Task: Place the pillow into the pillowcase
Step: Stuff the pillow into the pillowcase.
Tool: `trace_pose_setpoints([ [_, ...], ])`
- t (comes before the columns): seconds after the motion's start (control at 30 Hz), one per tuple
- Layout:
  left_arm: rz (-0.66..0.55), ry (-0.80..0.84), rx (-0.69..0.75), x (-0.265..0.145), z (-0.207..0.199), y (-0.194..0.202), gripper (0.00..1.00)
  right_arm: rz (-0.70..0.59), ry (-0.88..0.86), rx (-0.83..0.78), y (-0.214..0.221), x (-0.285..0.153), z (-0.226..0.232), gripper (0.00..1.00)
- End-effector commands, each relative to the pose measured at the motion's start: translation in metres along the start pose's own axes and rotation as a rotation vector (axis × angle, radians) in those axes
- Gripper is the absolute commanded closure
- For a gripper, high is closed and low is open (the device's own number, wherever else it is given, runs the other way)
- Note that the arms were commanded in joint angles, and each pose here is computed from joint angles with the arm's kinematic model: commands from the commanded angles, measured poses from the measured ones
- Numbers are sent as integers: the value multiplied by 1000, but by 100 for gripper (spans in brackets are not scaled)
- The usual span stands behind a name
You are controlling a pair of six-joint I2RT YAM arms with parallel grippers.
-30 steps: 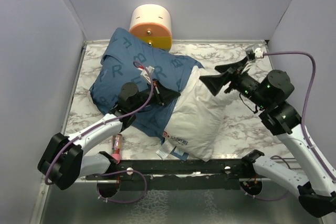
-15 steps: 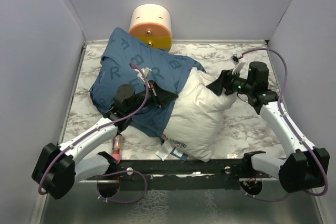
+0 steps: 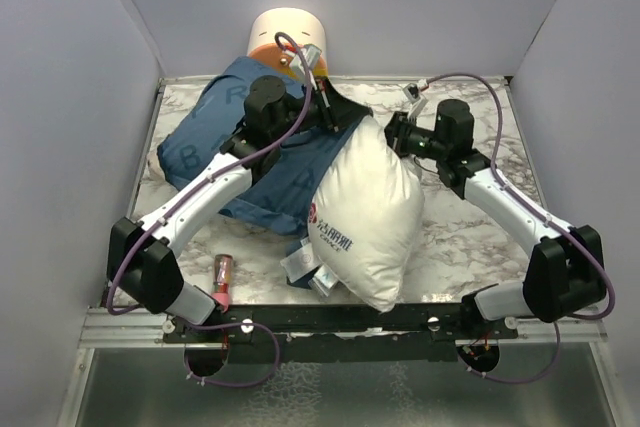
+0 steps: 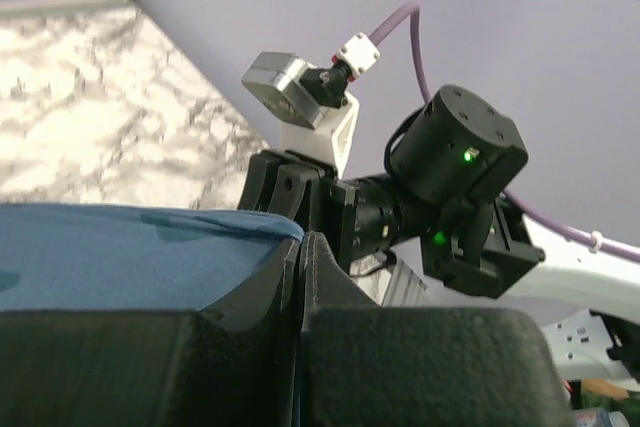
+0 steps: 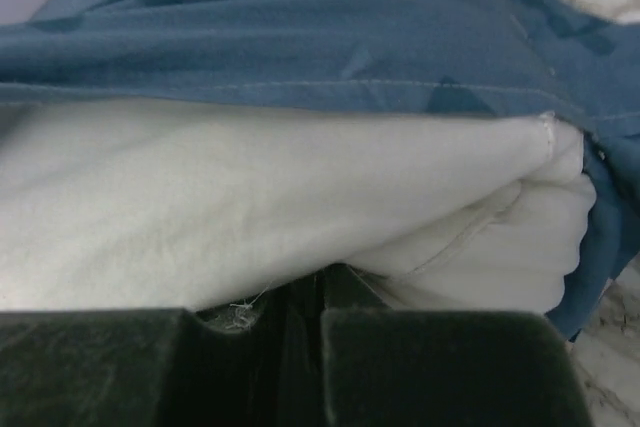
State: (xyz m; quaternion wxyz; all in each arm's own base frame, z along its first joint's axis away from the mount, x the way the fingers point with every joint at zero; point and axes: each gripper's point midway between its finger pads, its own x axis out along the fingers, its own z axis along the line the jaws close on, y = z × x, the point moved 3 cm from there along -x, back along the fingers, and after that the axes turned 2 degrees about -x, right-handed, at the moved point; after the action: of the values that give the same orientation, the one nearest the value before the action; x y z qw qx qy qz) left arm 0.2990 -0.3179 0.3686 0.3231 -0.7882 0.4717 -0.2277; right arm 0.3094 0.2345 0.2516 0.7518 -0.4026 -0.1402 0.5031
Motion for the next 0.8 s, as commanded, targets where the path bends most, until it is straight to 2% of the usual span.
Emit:
trace_pose_setpoints([
  [0.0, -79, 434, 193, -1, -142, -52, 100, -382, -237, -185, -121, -4, 104, 100],
  [0.07, -69, 436, 191, -4, -142, -47, 100, -438, -217, -201, -136, -10, 110, 99],
  [0.13, -54, 367, 177, -8, -121, -30, 100, -431, -167, -207, -130, -11, 101, 99],
  [0.3, 27, 107, 37, -38, -39, 46, 99, -244, -55, -189, -42, -10, 45, 99],
  [0.37, 58, -1, -24, -51, -12, 72, 86, -185, -27, -169, -6, -16, 30, 99],
  [0.47, 75, -117, -80, -72, 3, 88, 60, -94, -6, -177, 28, -24, 17, 99],
  [0.57, 54, -207, -64, -91, -2, 78, 42, -65, -26, -202, 38, -28, 19, 99],
  [0.77, -82, -382, 132, -120, -43, -5, 40, -47, -94, -268, 29, -28, 33, 99],
])
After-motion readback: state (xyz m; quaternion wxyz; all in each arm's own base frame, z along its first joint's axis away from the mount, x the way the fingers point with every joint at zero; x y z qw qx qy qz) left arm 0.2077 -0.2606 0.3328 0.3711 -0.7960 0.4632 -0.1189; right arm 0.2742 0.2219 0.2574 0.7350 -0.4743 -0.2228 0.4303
